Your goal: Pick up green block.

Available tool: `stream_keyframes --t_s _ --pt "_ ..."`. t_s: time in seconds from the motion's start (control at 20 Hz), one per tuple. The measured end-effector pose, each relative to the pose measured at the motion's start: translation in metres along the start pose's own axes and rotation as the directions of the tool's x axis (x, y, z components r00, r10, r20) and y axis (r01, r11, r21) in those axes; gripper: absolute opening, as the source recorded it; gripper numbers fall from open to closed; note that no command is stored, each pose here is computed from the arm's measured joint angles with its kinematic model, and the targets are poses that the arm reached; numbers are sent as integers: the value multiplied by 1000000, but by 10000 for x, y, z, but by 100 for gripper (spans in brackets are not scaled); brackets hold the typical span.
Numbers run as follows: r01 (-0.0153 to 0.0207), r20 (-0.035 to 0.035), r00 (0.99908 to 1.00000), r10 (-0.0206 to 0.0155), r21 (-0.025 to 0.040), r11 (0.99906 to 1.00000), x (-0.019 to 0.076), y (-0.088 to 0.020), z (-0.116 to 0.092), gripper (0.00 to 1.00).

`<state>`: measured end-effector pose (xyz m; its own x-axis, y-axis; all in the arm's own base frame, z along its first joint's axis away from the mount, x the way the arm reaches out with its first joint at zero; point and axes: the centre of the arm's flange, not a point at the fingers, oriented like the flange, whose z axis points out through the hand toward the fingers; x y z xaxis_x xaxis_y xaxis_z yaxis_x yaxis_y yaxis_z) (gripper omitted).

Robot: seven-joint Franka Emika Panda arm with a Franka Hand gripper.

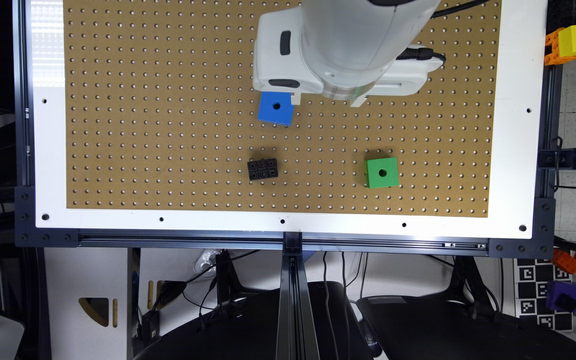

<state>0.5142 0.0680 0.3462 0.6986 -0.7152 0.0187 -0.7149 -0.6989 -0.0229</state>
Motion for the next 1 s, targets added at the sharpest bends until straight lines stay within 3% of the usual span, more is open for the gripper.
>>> stream_keyframes --t_s 0.1,0.2,0.3,0.4,0.45,0.5,0.55,0.6,0.65,0.7,0.75,0.8,0.9,1.0 --pt "1229 283 999999 -1229 -308 999999 -5 -2 1 100" --pt "10216 -84 999948 -10216 2176 999945 -43 -38 -4 100" --pt "21271 -3498 999768 -21232 11507 999708 -106 -116 -19 100" --pt "26358 -9494 999614 -26116 26270 999307 -180 -278 -43 100" --pt "27865 -10285 999569 -27511 36047 998962 -221 -435 -52 100" --pt "28647 -8361 999564 -28313 42968 998666 -238 -574 -38 100" --pt "29696 -3849 999556 -29540 50306 998292 -239 -742 0 100" --pt "30669 112 999528 -30721 54767 998028 -239 -858 33 100" --pt "31347 4276 999490 -31646 57724 997840 -235 -959 69 100" --pt "31197 8134 999463 -31740 59886 997718 -228 -1040 103 100" --pt "32071 12169 999385 -32898 62816 997510 -217 -1109 130 100" --pt "32926 14436 999320 -33929 64839 997352 -212 -1147 145 100" --pt "35195 17160 999187 -36479 70005 996926 -227 -1211 148 100" --pt "35325 18216 999158 -36766 73988 996633 -263 -1243 132 100"
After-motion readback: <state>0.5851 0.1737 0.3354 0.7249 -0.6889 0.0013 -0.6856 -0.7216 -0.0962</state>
